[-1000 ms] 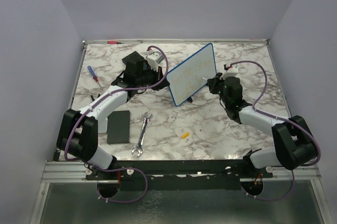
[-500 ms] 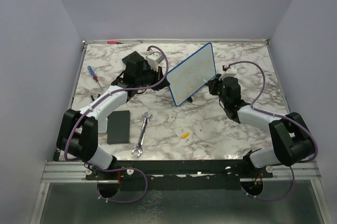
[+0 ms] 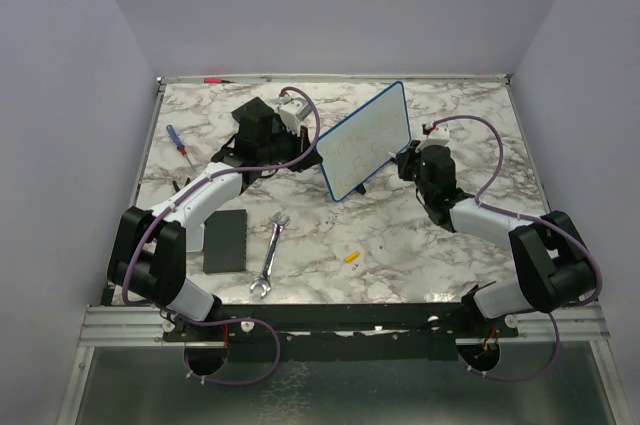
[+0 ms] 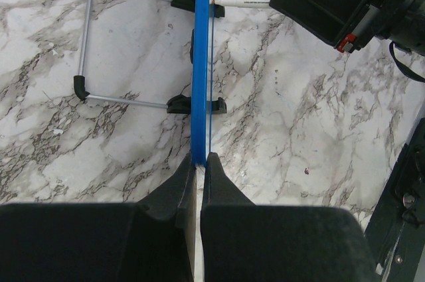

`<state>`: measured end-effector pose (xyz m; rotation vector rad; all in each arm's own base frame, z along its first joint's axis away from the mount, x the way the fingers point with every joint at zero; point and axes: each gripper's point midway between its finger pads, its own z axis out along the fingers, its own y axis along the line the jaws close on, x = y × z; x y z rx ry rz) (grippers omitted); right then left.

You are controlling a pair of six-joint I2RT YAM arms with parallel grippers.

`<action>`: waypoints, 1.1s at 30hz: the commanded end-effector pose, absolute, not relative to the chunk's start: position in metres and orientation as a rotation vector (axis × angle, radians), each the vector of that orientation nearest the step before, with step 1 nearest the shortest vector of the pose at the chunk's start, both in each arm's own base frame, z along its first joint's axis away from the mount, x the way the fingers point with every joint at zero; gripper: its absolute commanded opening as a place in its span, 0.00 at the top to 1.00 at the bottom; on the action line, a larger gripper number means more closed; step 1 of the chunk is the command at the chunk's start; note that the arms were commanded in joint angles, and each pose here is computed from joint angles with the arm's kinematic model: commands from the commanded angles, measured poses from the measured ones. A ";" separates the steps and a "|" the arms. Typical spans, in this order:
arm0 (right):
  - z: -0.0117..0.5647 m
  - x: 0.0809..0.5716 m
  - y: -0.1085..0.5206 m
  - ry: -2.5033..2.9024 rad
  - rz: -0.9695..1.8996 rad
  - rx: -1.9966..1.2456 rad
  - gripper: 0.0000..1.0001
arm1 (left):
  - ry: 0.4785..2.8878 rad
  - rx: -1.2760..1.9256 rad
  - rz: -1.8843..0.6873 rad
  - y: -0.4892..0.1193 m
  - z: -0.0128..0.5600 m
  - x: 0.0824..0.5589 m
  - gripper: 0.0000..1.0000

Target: Write a sentence on the whiteboard

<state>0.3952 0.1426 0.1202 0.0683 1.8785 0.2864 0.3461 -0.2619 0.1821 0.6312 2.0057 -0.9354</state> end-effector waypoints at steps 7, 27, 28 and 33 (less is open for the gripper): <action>0.148 0.410 0.147 1.812 0.280 0.061 0.99 | 2.047 0.655 -0.925 -0.261 0.173 0.339 1.00; 0.166 0.407 0.150 1.767 0.309 0.037 0.99 | 2.049 0.655 -0.924 -0.261 0.173 0.339 1.00; 0.166 0.407 0.150 1.768 0.309 0.038 0.99 | 2.047 0.656 -0.923 -0.261 0.173 0.339 1.00; 0.151 0.407 0.146 1.803 0.287 0.053 0.99 | 2.048 0.656 -0.923 -0.261 0.173 0.339 1.00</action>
